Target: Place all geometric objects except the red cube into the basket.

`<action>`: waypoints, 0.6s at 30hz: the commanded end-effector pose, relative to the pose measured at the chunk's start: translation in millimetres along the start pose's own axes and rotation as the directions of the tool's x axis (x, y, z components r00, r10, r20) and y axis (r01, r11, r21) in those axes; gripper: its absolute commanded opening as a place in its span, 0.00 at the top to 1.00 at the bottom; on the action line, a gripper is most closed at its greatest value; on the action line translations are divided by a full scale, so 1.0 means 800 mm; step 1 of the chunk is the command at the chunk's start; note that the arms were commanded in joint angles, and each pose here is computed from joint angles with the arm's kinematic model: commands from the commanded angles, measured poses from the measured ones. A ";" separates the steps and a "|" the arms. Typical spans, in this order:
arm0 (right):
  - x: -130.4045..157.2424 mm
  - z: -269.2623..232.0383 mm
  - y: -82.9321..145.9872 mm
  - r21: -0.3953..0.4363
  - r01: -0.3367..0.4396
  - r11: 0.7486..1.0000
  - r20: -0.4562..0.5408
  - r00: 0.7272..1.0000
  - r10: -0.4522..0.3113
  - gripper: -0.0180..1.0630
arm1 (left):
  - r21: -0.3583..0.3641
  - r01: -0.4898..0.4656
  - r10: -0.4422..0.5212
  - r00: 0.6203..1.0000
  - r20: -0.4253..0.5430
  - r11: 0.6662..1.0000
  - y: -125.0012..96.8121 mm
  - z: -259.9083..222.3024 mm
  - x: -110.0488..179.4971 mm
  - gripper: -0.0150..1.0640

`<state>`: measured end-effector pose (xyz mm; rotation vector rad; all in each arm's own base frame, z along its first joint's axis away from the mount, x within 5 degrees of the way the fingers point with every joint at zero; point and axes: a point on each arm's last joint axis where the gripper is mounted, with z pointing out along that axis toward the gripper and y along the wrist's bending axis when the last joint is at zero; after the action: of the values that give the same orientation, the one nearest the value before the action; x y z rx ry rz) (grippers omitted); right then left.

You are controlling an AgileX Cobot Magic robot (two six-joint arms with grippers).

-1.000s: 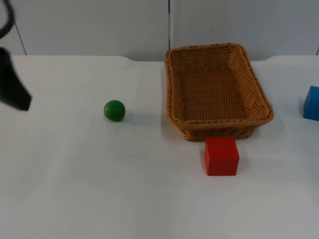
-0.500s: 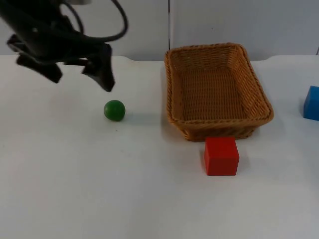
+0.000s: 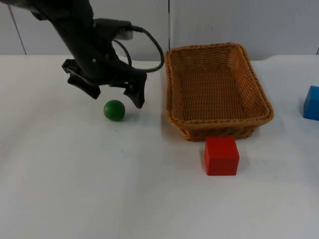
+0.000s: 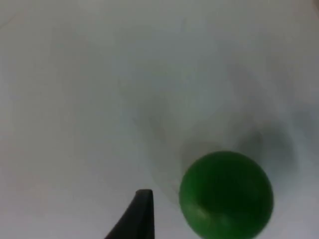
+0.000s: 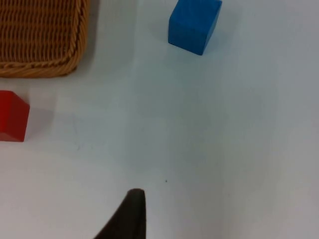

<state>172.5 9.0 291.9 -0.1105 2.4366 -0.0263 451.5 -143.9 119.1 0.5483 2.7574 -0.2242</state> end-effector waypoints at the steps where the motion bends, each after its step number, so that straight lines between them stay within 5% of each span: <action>1: -0.002 0.000 -0.001 0.003 -0.008 1.000 0.009 1.000 0.008 0.01 | -0.026 -0.003 0.003 1.000 0.006 1.000 0.001 0.009 -0.001 0.01; 5: -0.002 0.000 -0.001 0.003 -0.008 1.000 0.011 1.000 0.008 0.01 | -0.036 -0.011 0.011 1.000 -0.009 0.999 0.004 0.022 0.003 0.03; 10: -0.002 0.000 -0.001 0.003 -0.008 1.000 0.016 1.000 0.008 0.01 | -0.035 -0.011 0.009 0.999 -0.036 0.999 0.006 0.038 0.010 0.19; 15: -0.002 0.000 -0.001 0.003 -0.008 1.000 0.016 1.000 0.008 0.01 | -0.029 -0.007 0.005 0.998 -0.069 1.000 0.006 0.047 0.016 0.51; 16: -0.002 0.000 -0.001 0.003 -0.008 1.000 0.016 1.000 0.008 0.01 | -0.029 -0.007 0.005 0.998 -0.069 1.000 0.006 0.047 0.016 0.51; 18: -0.002 0.000 -0.001 0.003 -0.008 1.000 0.016 1.000 0.008 0.01 | -0.026 -0.005 0.003 0.997 -0.081 1.000 0.005 0.042 0.016 0.76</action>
<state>172.7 9.1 292.0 -0.1105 2.4340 -0.0261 451.5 -141.1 77.9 0.5760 2.8320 -0.1608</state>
